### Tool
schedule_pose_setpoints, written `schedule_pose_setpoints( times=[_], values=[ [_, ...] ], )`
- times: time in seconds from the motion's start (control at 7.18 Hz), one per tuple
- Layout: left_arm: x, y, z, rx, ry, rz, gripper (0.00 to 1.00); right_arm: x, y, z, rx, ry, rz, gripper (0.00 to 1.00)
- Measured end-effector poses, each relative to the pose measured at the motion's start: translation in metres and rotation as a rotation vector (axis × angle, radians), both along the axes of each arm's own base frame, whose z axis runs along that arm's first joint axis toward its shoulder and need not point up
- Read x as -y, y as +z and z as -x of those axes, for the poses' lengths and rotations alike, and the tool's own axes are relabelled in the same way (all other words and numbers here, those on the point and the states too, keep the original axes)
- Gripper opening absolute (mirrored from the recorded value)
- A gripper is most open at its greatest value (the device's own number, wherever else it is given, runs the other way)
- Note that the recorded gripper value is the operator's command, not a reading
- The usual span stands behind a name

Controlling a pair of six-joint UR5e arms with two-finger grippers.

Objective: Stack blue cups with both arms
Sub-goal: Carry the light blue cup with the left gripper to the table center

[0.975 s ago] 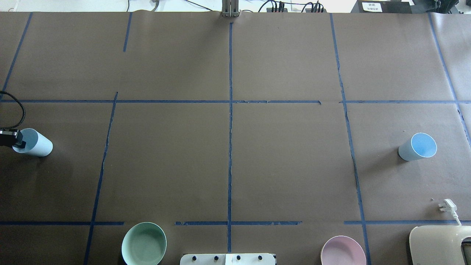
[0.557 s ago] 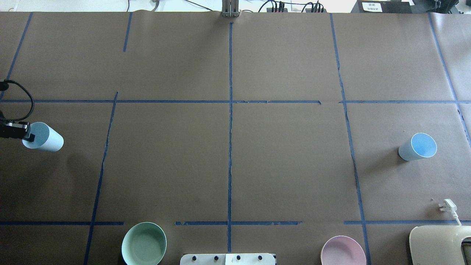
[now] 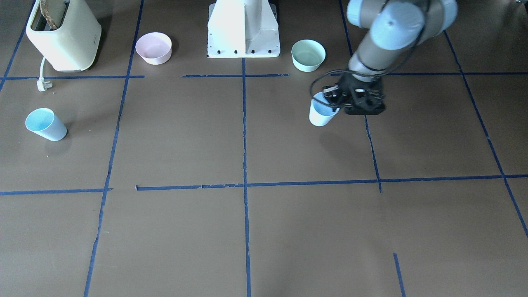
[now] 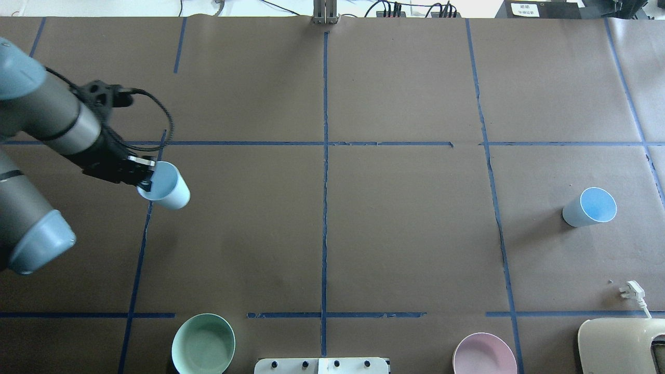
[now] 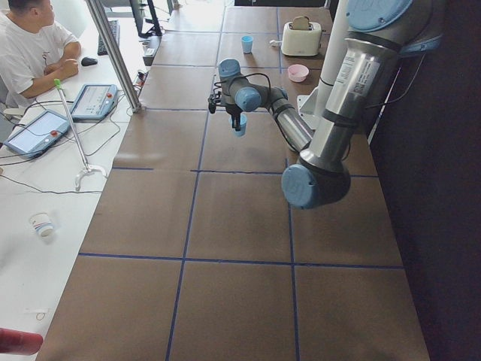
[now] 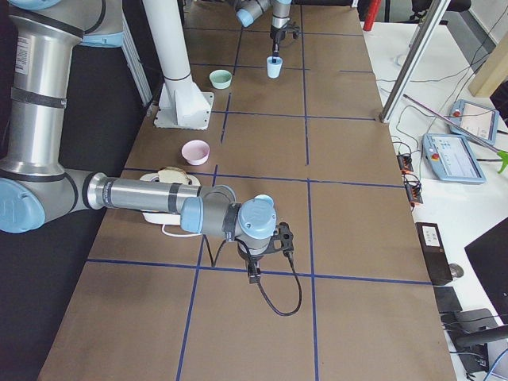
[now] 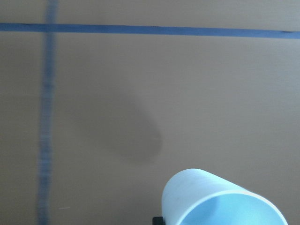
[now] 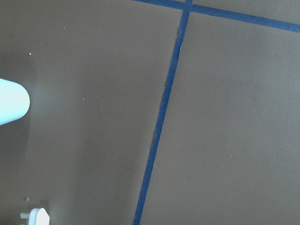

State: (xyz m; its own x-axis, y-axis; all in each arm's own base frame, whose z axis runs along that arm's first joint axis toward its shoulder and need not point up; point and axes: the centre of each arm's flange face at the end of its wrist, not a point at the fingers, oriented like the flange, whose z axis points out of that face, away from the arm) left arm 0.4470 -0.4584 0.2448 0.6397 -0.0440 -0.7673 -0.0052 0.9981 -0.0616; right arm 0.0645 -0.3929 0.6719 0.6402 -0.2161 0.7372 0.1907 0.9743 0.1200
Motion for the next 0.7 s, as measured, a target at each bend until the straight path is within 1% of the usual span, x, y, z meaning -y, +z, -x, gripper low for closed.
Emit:
schedule_pose_setpoints(
  times=[0.14,0.28,0.42,0.56,0.7],
  values=[
    [0.013,-0.033,-0.054,-0.015,-0.030,0.011,0.00,0.000,0.000,0.000,0.001,0.000,0.001,1.00],
    [0.026,-0.047,-0.088,-0.044,-0.053,0.012,0.00,0.000,0.000,0.000,0.001,0.001,0.000,1.00],
    [0.036,-0.056,-0.112,-0.066,-0.063,0.011,0.07,0.000,0.000,0.000,0.001,0.001,0.000,1.00],
    [0.039,-0.059,-0.127,-0.072,-0.063,0.012,0.34,0.001,-0.001,0.000,0.001,0.001,-0.001,1.00],
    [0.038,-0.059,-0.135,-0.071,-0.060,0.013,0.74,0.001,-0.001,0.000,0.001,0.001,-0.002,1.00]
  ],
)
